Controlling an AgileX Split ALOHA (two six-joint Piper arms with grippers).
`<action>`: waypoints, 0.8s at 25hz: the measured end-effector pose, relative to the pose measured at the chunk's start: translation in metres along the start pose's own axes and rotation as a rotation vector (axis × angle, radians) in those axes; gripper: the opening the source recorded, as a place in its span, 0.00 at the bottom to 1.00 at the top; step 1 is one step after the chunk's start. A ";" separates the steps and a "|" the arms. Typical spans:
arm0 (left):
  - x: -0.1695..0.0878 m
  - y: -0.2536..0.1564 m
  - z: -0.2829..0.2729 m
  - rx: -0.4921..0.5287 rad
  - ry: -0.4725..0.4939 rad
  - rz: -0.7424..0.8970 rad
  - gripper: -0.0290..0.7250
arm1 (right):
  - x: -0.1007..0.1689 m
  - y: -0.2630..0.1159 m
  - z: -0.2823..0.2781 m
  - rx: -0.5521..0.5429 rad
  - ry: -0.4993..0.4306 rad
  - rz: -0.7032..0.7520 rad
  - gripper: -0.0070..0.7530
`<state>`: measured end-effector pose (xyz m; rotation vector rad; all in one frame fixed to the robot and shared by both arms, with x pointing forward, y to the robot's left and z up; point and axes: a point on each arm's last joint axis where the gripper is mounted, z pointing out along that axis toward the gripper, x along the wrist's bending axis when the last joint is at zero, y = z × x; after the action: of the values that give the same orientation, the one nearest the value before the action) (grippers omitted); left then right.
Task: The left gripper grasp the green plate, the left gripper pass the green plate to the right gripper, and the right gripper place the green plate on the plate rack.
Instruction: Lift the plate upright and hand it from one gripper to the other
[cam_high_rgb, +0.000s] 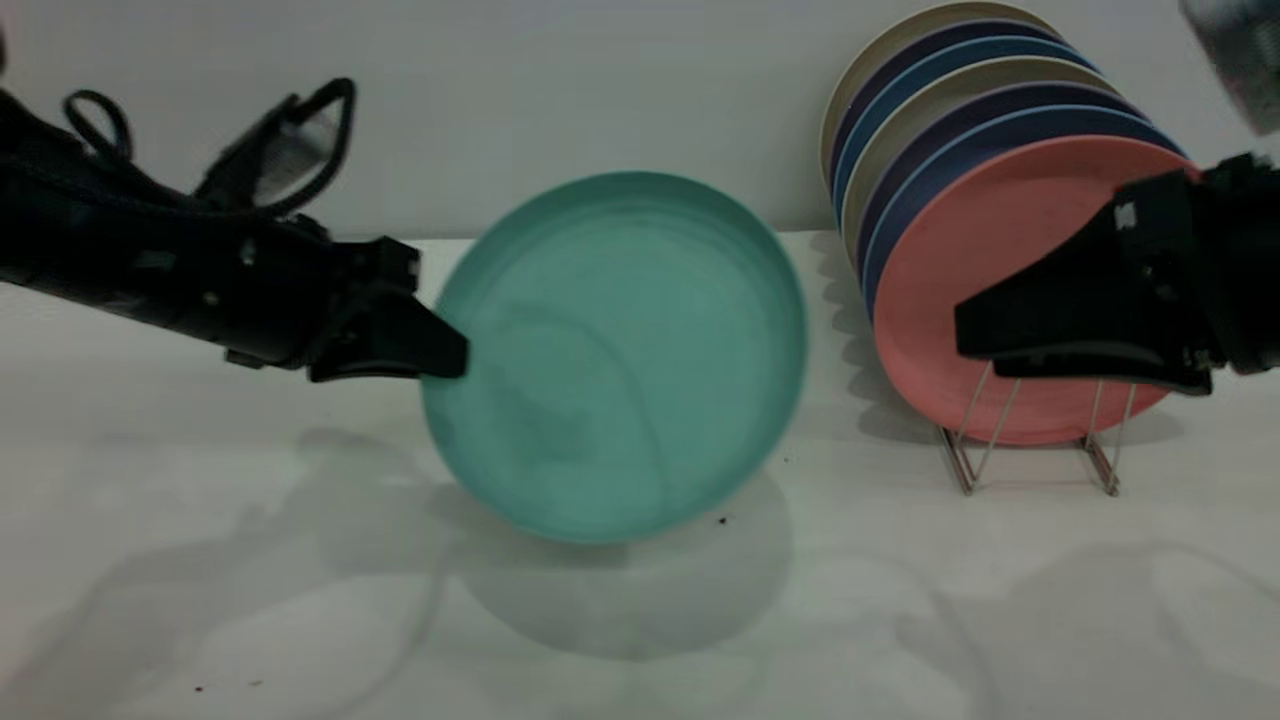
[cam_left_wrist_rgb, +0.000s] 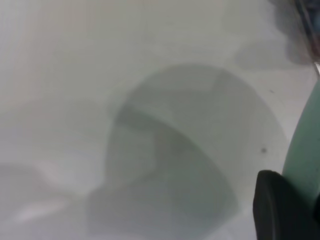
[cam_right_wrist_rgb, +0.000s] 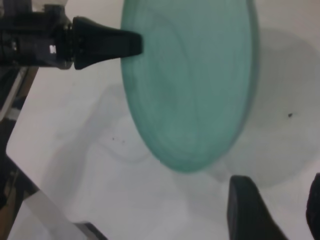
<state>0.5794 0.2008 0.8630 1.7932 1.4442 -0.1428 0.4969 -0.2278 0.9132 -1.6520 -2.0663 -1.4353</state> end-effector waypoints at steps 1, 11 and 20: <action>-0.003 -0.001 0.002 0.006 -0.008 0.006 0.06 | -0.001 0.000 0.001 0.001 0.007 -0.007 0.42; -0.027 -0.007 0.013 0.039 -0.077 0.021 0.06 | -0.005 0.007 0.006 -0.004 0.009 -0.020 0.42; -0.045 -0.011 0.023 0.048 -0.119 0.023 0.06 | -0.011 0.008 0.011 0.006 -0.002 0.000 0.42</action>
<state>0.5632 0.1517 0.8671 1.8082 1.3455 -0.2700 0.5127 -0.2274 0.9053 -1.6522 -2.0698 -1.4267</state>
